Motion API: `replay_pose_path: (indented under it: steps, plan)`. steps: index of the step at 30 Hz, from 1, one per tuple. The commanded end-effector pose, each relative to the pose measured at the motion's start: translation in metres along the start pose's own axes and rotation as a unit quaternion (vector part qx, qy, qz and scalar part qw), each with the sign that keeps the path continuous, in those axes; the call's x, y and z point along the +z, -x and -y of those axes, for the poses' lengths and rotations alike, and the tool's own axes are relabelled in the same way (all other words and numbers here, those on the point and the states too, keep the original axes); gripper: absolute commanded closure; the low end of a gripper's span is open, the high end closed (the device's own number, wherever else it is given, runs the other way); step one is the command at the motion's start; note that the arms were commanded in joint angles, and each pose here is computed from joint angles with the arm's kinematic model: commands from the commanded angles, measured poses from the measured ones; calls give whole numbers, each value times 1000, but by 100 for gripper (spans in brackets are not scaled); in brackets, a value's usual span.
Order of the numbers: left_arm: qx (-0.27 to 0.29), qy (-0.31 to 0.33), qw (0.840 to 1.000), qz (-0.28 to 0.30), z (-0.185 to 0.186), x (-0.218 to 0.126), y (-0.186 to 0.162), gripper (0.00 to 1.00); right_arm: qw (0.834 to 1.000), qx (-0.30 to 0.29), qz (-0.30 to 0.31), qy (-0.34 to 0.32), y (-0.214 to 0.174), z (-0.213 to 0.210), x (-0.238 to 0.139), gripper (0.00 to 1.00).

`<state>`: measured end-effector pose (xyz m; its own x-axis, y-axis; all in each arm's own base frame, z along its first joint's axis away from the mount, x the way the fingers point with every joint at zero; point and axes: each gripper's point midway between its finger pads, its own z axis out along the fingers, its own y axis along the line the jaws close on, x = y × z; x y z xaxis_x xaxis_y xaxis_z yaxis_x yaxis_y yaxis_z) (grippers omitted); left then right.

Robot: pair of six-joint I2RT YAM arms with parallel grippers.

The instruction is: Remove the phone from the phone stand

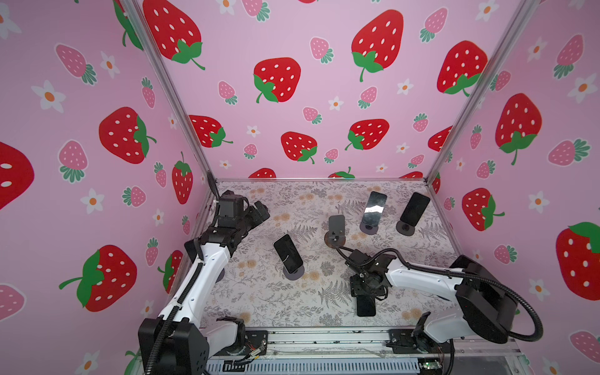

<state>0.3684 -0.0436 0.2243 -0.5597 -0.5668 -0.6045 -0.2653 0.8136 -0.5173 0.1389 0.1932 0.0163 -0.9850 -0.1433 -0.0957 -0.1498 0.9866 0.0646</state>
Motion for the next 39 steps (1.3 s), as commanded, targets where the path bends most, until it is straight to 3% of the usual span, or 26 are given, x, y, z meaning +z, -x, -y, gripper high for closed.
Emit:
replay_pose_path:
  steps: [1,39]
  plan:
    - [-15,9,1000,8,-5,3,3,1,999,27,-43,-16,-27,16,1,27]
    - [-25,27,999,-2,-12,4,0,1,999,10,-24,-38,-15,16,11,22]
